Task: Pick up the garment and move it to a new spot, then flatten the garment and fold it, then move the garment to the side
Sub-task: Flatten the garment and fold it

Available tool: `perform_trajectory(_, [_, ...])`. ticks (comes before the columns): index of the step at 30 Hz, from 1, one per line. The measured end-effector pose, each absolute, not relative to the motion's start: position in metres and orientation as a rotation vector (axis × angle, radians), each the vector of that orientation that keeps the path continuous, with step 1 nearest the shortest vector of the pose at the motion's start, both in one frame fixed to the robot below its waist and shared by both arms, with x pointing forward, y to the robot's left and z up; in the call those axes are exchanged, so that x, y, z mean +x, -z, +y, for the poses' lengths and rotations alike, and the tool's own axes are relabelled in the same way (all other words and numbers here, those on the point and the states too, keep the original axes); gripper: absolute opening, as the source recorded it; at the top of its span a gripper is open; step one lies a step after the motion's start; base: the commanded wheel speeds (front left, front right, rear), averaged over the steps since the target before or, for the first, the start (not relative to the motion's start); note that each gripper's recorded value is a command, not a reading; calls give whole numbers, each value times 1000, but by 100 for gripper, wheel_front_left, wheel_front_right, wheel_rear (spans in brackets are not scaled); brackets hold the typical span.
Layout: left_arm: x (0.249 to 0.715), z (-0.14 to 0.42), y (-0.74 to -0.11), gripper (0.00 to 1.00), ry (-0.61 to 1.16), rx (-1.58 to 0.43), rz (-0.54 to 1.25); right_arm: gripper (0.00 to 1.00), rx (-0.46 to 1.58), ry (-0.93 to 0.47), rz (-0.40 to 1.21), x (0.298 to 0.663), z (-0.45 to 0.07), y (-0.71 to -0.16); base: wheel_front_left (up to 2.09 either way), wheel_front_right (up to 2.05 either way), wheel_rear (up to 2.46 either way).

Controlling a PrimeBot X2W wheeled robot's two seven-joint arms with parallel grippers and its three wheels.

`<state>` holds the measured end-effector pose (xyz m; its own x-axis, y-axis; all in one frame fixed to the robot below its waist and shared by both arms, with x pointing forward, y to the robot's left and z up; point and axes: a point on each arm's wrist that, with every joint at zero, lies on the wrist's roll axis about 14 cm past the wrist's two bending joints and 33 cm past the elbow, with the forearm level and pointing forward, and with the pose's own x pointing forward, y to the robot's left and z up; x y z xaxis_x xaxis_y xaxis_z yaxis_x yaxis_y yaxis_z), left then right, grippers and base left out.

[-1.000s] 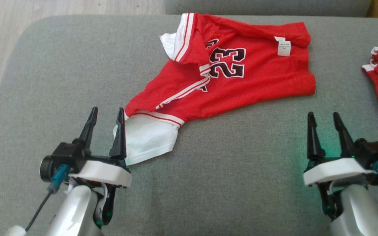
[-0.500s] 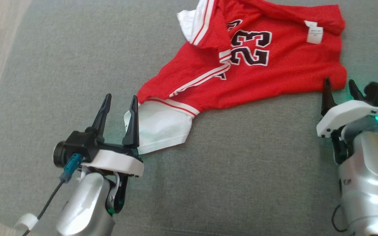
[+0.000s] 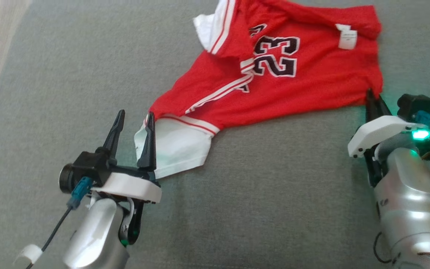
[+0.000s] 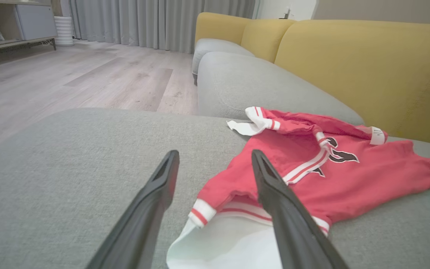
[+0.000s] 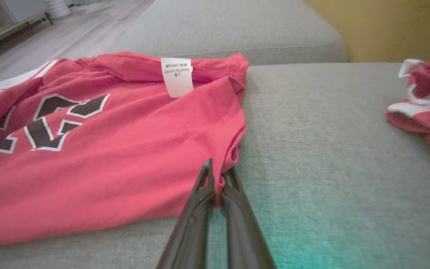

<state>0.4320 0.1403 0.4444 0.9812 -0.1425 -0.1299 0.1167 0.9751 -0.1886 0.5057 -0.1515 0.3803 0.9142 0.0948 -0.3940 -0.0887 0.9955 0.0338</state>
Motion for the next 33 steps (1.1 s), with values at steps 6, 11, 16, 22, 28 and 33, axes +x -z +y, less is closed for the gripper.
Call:
perform_trajectory(6, [433,122,-461,100,183,-184,103,0,64,-73,324,494,-161,-408,0,0,0])
perform_trajectory(11, [425,106,-470,100,224,-198,86,0,83,-27,261,468,-182,-426,0,0,0])
perform_trajectory(16, [414,90,-482,100,261,-209,57,0,80,51,275,427,-213,-431,0,0,0])
perform_trajectory(22, [409,80,-494,100,282,-217,31,100,34,134,317,396,-245,-432,0,0,0])
perform_trajectory(28, [409,82,-489,100,273,-221,44,100,4,54,119,418,-221,-488,0,0,0])
perform_trajectory(33, [411,85,-481,100,264,-222,63,100,-1,-85,-83,428,-175,-536,0,0,0])
